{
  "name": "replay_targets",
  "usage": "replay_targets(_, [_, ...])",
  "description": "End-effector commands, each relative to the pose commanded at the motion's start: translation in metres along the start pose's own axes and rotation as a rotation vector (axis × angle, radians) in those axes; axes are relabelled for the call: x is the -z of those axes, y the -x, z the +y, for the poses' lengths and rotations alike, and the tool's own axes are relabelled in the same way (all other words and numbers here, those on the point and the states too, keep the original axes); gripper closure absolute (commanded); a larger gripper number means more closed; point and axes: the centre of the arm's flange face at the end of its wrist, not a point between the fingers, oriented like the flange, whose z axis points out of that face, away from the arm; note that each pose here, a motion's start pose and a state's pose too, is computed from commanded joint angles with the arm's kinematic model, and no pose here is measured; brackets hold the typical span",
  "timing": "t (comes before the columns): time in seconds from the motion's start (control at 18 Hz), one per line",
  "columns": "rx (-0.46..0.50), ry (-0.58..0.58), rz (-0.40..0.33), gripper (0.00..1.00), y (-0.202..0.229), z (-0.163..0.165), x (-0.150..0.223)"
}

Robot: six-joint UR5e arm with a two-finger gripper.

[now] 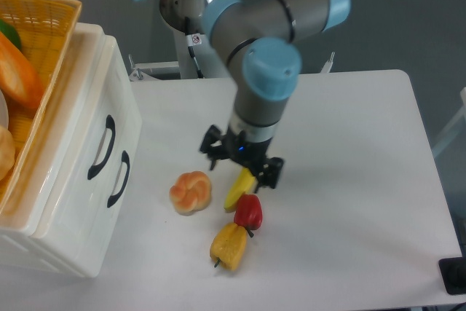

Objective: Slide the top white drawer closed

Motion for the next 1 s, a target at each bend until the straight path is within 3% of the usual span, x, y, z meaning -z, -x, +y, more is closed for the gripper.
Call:
replay_targets(0.22, [-0.177,0.162,-0.065,0.00,0.021,0.040,0.011])
replay_targets(0.44, [-0.202,0.170,-0.092,0.00,0.038,0.075,0.033])
replay_targets(1.0, [-0.251,0.111,-0.053,0.00,0.063,0.163,0.057])
